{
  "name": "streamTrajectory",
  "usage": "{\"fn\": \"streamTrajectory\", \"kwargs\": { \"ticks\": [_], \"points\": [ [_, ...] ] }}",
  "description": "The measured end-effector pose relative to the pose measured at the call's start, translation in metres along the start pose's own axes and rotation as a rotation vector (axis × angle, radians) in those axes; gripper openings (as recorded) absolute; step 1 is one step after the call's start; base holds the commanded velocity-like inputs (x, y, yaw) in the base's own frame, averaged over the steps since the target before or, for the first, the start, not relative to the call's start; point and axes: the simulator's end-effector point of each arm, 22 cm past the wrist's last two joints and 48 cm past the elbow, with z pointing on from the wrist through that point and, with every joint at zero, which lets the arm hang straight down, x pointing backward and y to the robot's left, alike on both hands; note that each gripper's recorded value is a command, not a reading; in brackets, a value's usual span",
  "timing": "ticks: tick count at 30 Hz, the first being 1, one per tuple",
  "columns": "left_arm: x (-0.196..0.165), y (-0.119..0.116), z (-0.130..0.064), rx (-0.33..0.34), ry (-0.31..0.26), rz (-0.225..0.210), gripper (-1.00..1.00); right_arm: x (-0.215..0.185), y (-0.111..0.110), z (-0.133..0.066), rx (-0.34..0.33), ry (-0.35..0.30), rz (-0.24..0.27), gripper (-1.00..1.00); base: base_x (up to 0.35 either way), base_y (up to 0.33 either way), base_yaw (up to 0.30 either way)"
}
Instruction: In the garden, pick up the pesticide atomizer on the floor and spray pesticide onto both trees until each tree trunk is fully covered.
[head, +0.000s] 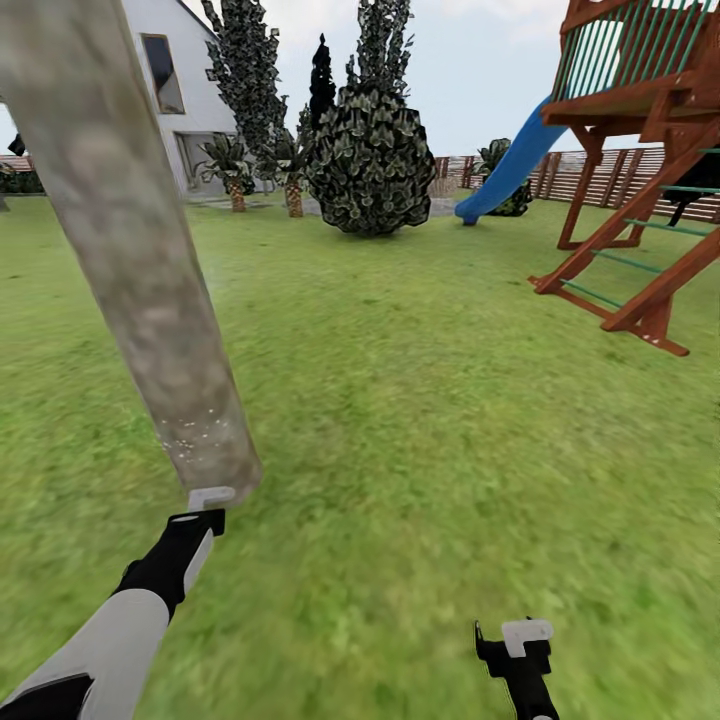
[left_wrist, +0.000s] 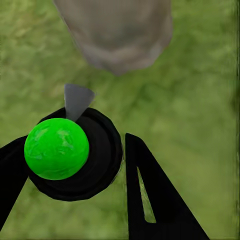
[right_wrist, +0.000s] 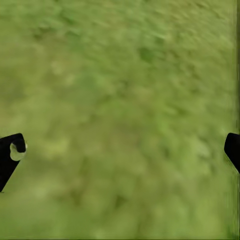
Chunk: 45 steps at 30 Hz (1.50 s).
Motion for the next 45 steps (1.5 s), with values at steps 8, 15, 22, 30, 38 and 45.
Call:
{"fn": "streamTrajectory", "kwargs": {
  "ticks": [8, 15, 22, 30, 38, 45],
  "points": [
    [-0.004, 0.001, -0.001, -0.001, -0.009, -0.006, -1.0, 0.0, -0.001, 0.0, 0.002, 0.001, 0.002, 1.0, -0.123, -0.193, 0.207],
    [-0.05, -0.009, -0.008, 0.016, -0.029, -0.018, -1.0, 0.0, -0.002, 0.0, 0.003, 0.001, 0.001, 1.0, -0.008, -0.005, 0.173],
    [-0.17, 0.004, -0.037, 0.021, -0.127, -0.063, -1.0, 0.0, -0.002, 0.0, 0.004, 0.0, 0.0, 1.0, 0.0, 0.0, 0.005],
    [-0.188, 0.032, -0.043, 0.043, -0.102, -0.054, -1.0, 0.001, -0.002, 0.0, 0.003, 0.002, 0.0, 1.0, 0.0, 0.0, 0.063],
    [-0.195, 0.037, -0.049, 0.028, -0.126, -0.044, -1.0, 0.0, -0.001, 0.0, 0.003, 0.001, 0.001, 1.0, 0.13, -0.051, 0.159],
    [-0.194, 0.039, -0.048, 0.021, -0.128, -0.044, -1.0, 0.0, -0.002, 0.0, 0.004, 0.001, 0.001, 1.0, 0.092, -0.239, 0.001]
  ]
}}
